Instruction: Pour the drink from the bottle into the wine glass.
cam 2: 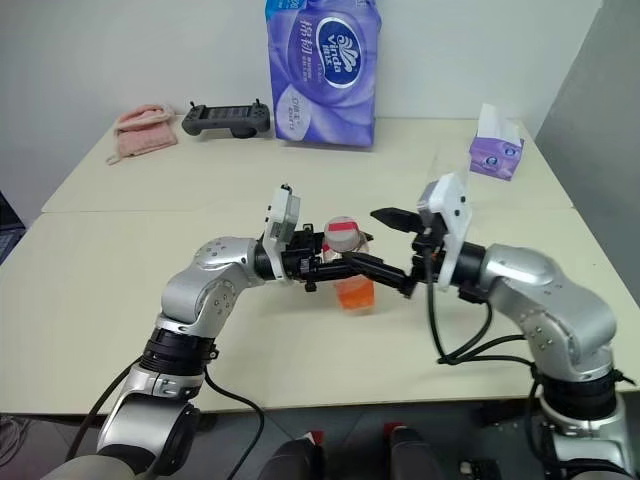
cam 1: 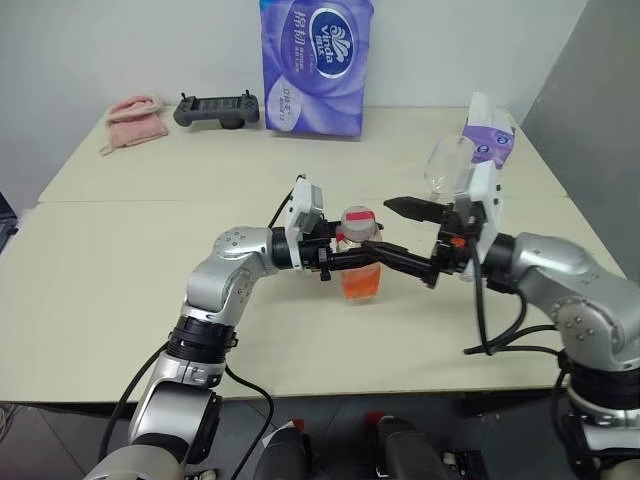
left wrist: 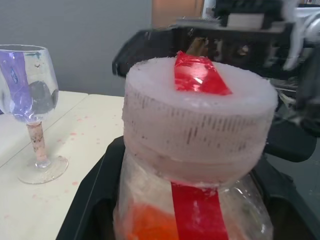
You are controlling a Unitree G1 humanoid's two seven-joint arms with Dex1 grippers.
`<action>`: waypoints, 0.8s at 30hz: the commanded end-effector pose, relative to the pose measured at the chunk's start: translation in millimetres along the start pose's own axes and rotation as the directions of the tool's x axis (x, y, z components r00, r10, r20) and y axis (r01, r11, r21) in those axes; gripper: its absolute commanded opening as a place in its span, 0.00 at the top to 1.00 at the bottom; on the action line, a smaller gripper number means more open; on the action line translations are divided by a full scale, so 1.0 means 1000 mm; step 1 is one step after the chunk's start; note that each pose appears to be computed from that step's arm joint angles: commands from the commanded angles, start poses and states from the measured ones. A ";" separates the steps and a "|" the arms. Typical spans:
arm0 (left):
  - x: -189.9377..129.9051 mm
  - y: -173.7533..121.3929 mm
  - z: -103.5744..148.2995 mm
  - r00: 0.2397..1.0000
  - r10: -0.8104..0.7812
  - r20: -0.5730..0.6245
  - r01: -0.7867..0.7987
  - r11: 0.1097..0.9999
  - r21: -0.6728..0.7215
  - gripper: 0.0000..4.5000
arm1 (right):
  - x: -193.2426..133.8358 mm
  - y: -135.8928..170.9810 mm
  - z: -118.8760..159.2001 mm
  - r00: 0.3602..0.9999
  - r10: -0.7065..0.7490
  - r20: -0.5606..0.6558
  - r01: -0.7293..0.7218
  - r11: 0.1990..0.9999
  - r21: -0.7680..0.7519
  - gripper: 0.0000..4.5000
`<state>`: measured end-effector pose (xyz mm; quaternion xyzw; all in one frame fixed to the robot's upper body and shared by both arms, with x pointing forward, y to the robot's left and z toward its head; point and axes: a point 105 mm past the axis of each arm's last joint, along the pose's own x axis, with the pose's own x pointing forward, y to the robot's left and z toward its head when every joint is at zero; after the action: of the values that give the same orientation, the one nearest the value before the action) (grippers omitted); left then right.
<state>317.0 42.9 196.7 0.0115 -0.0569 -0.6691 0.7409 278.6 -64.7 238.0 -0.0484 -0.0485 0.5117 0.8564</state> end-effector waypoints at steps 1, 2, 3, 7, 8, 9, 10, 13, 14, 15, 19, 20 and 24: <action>0.003 0.002 0.015 0.999 0.000 0.037 -0.003 0.998 0.062 0.52 | 0.009 0.007 0.012 0.996 -0.066 0.061 0.067 0.998 -0.016 0.01; 0.003 0.002 0.015 0.999 0.000 0.037 -0.003 0.998 0.062 0.52 | 0.011 0.009 0.012 0.995 -0.069 0.067 0.070 0.997 -0.011 0.01; 0.004 0.002 0.015 0.999 0.000 0.037 -0.002 0.998 0.063 0.52 | 0.012 0.011 0.012 0.995 -0.073 0.068 0.074 0.997 -0.009 0.01; 0.005 0.003 0.016 0.999 -0.001 0.035 -0.001 0.998 0.068 0.52 | 0.015 0.011 0.009 0.994 -0.091 0.056 0.092 0.996 -0.018 0.01; 0.005 0.003 0.016 0.999 -0.002 0.035 -0.001 0.998 0.069 0.52 | 0.015 0.010 0.009 0.994 -0.096 0.056 0.097 0.995 -0.020 0.01; 0.005 0.003 0.016 0.999 -0.002 0.034 0.000 0.998 0.071 0.52 | 0.016 0.009 0.009 0.993 -0.101 0.058 0.102 0.995 -0.021 0.05; 0.005 0.003 0.016 0.999 -0.003 0.034 0.000 0.997 0.071 0.52 | 0.016 0.008 0.010 0.993 -0.103 0.061 0.105 0.994 -0.019 0.10; 0.005 0.002 0.016 0.999 -0.004 0.032 0.002 0.997 0.072 0.52 | 0.015 0.006 0.011 0.992 -0.107 0.068 0.108 0.994 -0.016 0.28; 0.005 0.002 0.015 1.000 -0.003 0.030 0.001 0.997 0.073 0.52 | 0.015 0.005 0.011 0.991 -0.110 0.071 0.111 0.994 -0.014 0.36; 0.005 0.002 0.015 1.000 -0.002 0.029 0.000 0.997 0.074 0.52 | 0.014 0.005 0.012 0.991 -0.111 0.074 0.112 0.994 -0.011 0.43; 0.004 0.001 0.014 1.000 0.000 0.027 -0.002 0.997 0.074 0.52 | 0.014 0.004 0.012 0.991 -0.110 0.077 0.111 0.994 -0.010 0.60; 0.004 0.001 0.014 1.000 -0.001 0.027 -0.001 0.997 0.073 0.52 | 0.014 0.004 0.012 0.991 -0.110 0.077 0.111 0.994 -0.010 0.60; 0.004 -0.003 0.015 0.999 -0.019 0.031 0.017 0.998 0.066 0.52 | 0.013 0.003 0.012 0.997 -0.043 0.067 0.045 0.999 -0.030 0.60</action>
<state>321.5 41.1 195.5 0.0164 -0.0572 -0.6612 0.7478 283.9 -49.2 235.2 -0.0328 -0.0525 0.4811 0.8745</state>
